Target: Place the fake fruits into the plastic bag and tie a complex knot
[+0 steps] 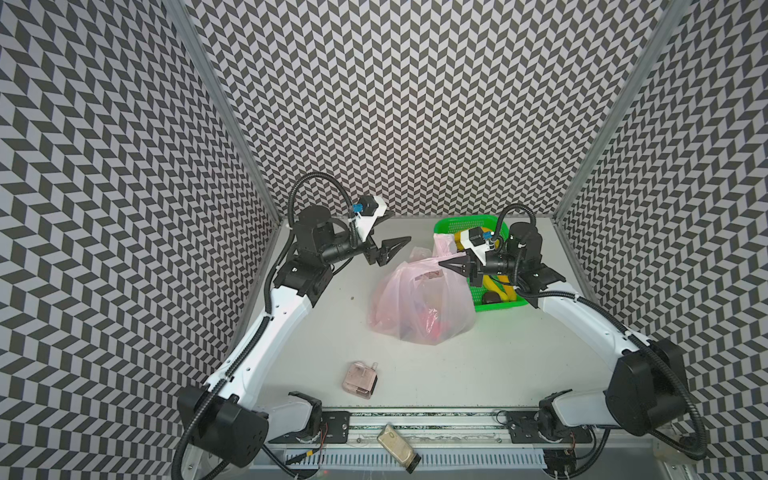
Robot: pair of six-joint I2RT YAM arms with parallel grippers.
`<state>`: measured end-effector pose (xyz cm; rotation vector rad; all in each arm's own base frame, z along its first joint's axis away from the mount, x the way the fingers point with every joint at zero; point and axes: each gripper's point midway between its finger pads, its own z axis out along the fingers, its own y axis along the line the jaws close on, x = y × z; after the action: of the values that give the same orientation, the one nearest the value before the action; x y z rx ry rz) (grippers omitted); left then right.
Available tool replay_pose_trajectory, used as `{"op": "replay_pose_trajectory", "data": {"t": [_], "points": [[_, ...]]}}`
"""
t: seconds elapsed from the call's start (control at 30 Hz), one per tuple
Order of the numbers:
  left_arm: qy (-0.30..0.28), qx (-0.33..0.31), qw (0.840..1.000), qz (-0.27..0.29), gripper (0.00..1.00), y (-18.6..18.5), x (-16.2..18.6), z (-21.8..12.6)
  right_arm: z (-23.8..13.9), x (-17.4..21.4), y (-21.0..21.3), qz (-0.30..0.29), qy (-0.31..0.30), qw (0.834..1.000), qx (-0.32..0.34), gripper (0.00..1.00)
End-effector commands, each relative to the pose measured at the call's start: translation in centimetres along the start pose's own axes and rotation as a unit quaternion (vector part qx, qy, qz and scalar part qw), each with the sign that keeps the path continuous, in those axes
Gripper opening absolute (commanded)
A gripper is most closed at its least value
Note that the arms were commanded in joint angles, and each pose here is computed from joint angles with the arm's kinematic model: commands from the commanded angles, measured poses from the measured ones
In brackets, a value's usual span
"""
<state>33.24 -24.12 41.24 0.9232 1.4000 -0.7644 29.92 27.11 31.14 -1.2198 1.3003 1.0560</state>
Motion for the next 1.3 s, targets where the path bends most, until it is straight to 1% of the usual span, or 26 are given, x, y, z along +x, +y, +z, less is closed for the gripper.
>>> {"op": "replay_pose_trajectory", "data": {"t": [0.0, 0.07, 0.17, 0.37, 0.47, 0.6, 0.67, 0.8, 1.07, 1.27], "points": [[-0.019, 0.003, 0.999, -0.039, 0.83, 0.8, -1.3, 1.1, 0.1, -0.7, 0.6, -0.036, -0.007, 0.999, -0.006, 0.00], [-0.024, 0.013, 0.999, -0.043, 0.83, 1.0, -1.4, 2.1, 0.1, -0.6, 0.7, -0.037, -0.006, 0.999, -0.008, 0.00], [-0.016, 0.038, 0.998, -0.043, 0.84, 0.8, -1.0, 3.9, 0.2, -0.7, 1.0, -0.040, -0.008, 0.999, -0.015, 0.00], [-0.005, 0.119, 0.993, 0.000, 0.85, -0.8, -0.7, 6.0, 0.2, -0.5, 1.4, -0.043, -0.008, 0.999, -0.026, 0.00], [0.001, 0.166, 0.986, 0.020, 0.86, -2.1, -0.1, 6.5, 0.2, -0.5, 1.5, -0.045, -0.008, 0.998, -0.030, 0.00], [-0.016, 0.248, 0.968, 0.041, 0.88, -4.7, 0.1, 5.8, 0.2, -0.2, 1.6, -0.047, -0.003, 0.998, -0.028, 0.00], [-0.018, 0.267, 0.962, 0.051, 0.89, -5.7, 0.2, 5.6, 0.3, 0.0, 1.5, -0.051, 0.001, 0.998, -0.020, 0.00], [-0.014, 0.286, 0.956, 0.071, 0.91, -7.2, 0.2, 5.5, 0.5, 0.2, 1.4, -0.056, 0.008, 0.998, -0.011, 0.00], [0.011, 0.281, 0.957, 0.072, 0.92, -7.8, 0.4, 6.2, 0.7, 0.5, 0.8, -0.068, 0.025, 0.997, 0.012, 0.00], [0.065, 0.253, 0.962, 0.078, 0.92, -8.2, 2.8, 6.9, 0.5, -0.2, 0.7, -0.074, 0.018, 0.997, 0.025, 0.00]]}}
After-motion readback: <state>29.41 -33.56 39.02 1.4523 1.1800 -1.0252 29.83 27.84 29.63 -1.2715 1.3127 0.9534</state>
